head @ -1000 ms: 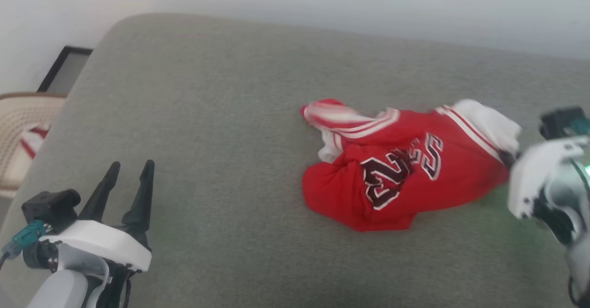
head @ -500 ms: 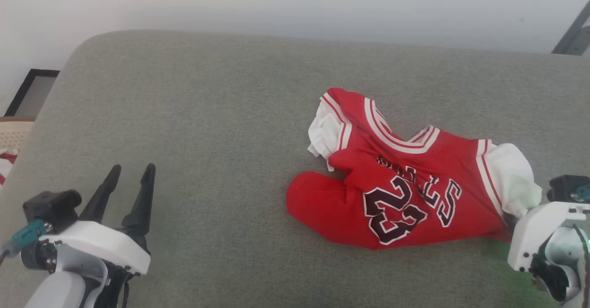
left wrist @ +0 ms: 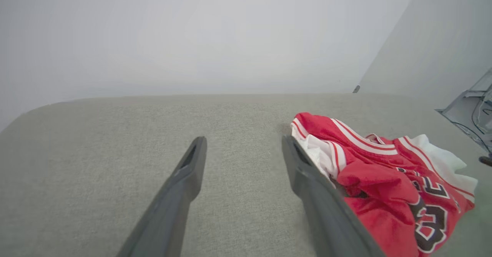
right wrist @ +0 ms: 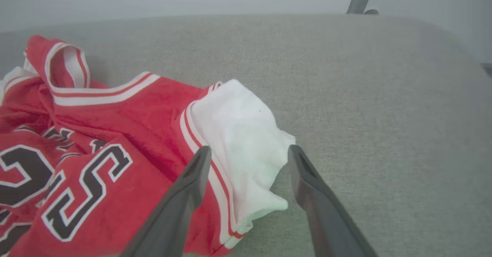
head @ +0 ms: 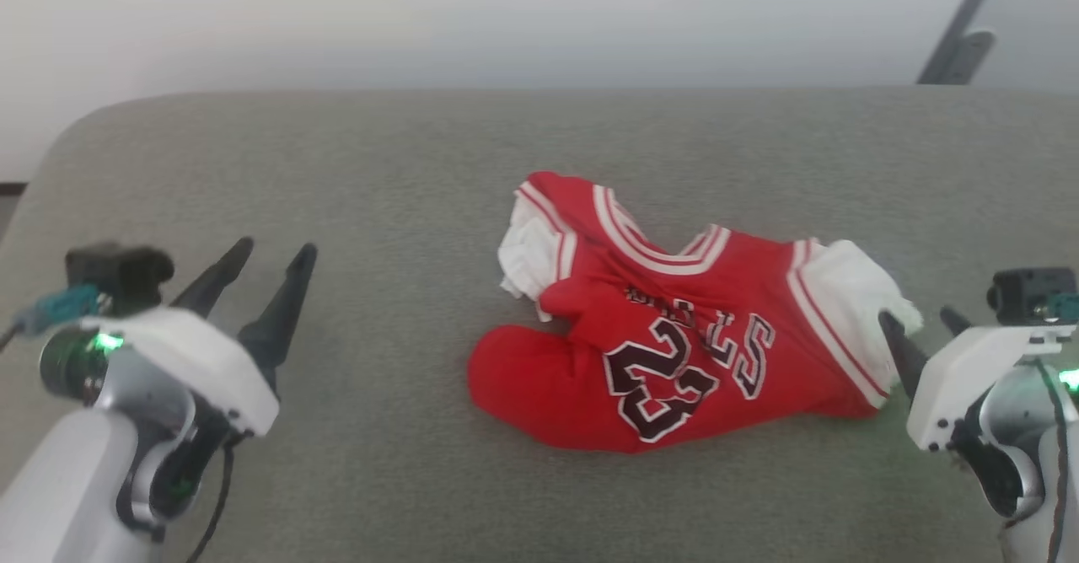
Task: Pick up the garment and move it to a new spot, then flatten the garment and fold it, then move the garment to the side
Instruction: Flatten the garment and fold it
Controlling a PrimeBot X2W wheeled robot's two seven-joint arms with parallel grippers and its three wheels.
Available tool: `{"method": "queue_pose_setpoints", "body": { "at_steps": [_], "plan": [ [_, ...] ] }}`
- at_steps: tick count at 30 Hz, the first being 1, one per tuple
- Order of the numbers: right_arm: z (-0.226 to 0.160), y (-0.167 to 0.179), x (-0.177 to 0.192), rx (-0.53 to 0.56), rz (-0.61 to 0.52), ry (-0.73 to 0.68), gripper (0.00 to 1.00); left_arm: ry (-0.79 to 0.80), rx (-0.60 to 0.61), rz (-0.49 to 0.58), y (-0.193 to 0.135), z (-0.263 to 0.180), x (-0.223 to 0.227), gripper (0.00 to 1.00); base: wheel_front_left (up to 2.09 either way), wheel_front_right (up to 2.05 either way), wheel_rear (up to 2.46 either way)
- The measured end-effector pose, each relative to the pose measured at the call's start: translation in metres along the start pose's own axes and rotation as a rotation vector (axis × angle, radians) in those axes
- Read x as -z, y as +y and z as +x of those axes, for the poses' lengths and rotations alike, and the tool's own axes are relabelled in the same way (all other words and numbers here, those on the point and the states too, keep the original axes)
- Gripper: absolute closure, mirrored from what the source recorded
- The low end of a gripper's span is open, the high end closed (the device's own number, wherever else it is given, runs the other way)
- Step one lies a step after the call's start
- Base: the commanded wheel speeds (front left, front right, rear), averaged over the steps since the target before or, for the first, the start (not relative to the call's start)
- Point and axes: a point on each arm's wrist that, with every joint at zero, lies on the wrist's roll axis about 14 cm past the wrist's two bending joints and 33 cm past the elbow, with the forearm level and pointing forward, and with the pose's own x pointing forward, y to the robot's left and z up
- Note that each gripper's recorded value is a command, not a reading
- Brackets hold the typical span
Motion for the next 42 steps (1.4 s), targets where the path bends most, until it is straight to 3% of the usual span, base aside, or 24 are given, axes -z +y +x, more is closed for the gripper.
{"method": "queue_pose_setpoints", "body": {
  "at_steps": [8, 16, 29, 40, 41, 42],
  "plan": [
    [-0.032, -0.005, -0.055, 0.042, -0.044, -0.308, 0.00, 0.156, 0.145, 0.034, -0.047, 0.047, -0.004, 0.00, 0.00, 0.00, 0.00],
    [-0.047, -0.019, -0.072, 0.123, -0.041, -0.480, 0.00, 0.322, 0.251, 0.055, -0.086, 0.092, 0.022, 0.00, 0.00, 0.00, 0.00],
    [-0.035, -0.033, -0.053, 0.187, -0.055, -0.477, 0.00, 0.718, 0.223, 0.059, -0.092, 0.124, 0.125, 0.00, 0.00, 0.00, 0.00],
    [-0.026, -0.041, -0.041, 0.213, -0.058, -0.440, 0.00, 0.894, 0.158, 0.030, -0.085, 0.131, 0.162, 0.00, 0.00, 0.00, 0.00],
    [-0.025, -0.041, -0.042, 0.212, -0.059, -0.440, 0.00, 0.904, 0.156, 0.022, -0.085, 0.131, 0.163, 0.33, 0.00, 0.00, 0.00],
    [-0.024, -0.041, -0.042, 0.212, -0.059, -0.441, 0.00, 0.909, 0.158, 0.018, -0.086, 0.131, 0.164, 1.00, 0.00, 0.00, 0.00]
  ]
}}
